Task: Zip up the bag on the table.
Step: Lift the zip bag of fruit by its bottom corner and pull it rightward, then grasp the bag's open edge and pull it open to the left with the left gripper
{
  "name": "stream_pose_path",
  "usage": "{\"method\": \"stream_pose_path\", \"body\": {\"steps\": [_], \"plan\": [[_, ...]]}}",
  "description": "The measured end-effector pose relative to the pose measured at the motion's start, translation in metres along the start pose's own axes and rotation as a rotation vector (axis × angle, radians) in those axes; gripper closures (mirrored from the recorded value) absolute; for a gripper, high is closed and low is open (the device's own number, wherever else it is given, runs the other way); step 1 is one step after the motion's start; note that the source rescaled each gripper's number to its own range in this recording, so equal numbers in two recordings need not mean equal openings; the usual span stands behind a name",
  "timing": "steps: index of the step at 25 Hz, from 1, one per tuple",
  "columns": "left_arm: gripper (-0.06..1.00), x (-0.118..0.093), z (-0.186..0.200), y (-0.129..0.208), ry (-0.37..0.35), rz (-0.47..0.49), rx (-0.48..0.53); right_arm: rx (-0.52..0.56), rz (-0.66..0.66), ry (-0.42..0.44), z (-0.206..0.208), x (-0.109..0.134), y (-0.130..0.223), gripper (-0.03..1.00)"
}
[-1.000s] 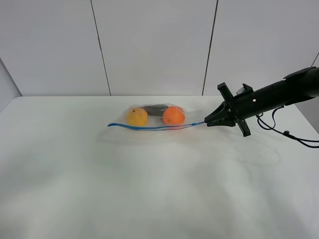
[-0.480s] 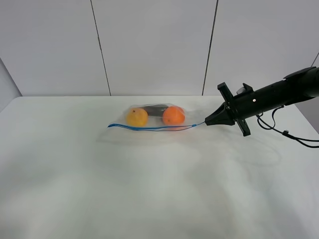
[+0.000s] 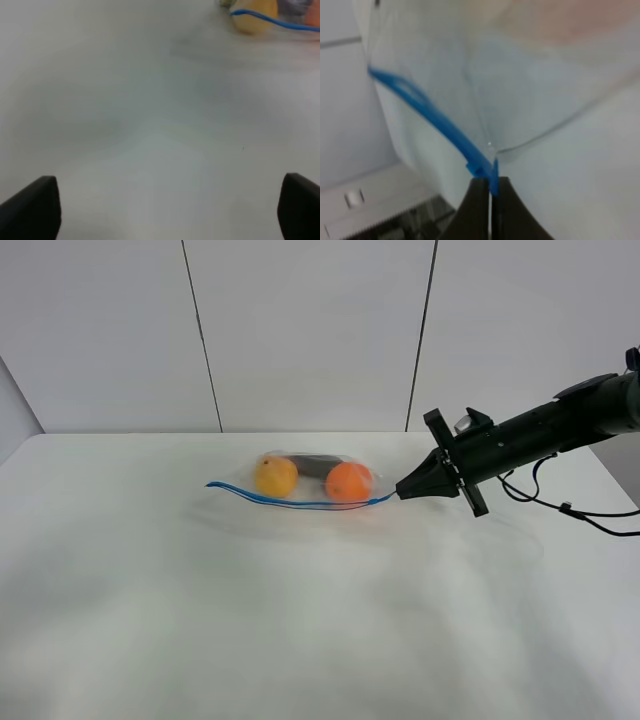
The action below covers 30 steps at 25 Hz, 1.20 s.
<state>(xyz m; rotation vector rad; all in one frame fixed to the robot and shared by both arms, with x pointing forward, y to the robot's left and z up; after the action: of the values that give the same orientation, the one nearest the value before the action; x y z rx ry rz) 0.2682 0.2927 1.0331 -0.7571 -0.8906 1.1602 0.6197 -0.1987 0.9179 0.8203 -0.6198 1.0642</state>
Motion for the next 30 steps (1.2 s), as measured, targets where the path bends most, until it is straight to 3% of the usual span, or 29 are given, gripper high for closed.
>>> {"method": "stream_pose_path", "body": {"steps": [5, 22, 27, 30], "plan": [[-0.06, 0.0, 0.0, 0.0, 0.0, 0.0, 0.0, 0.052, 0.051, 0.005, -0.019, 0.011, 0.013, 0.97], [-0.06, 0.001, 0.001, -0.003, -0.005, 0.0, -0.017, 0.025, 0.097, -0.032, -0.016, 0.014, 0.008, 0.97], [-0.06, 0.015, 0.007, -0.058, -0.026, -0.015, -0.08, 0.016, 0.099, -0.035, -0.016, 0.014, 0.007, 0.97], [-0.06, 0.027, -0.005, -0.099, -0.018, -0.14, -0.034, 0.013, 0.101, -0.034, -0.016, 0.014, 0.007, 0.97]]}}
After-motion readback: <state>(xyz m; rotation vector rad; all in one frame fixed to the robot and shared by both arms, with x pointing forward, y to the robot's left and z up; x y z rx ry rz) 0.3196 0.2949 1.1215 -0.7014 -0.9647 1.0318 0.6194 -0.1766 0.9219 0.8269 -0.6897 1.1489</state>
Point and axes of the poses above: a point on each arm's last joint axis where the gripper is mounted, z pointing back along that axis away from the gripper, x along the wrist's bending axis when the last joint is at zero, y = z × x, the point moved 4 cm from there along -z, pointing out along that axis toward the gripper, and after that the axes turned 14 degrees about -z, right-handed, at the moved point
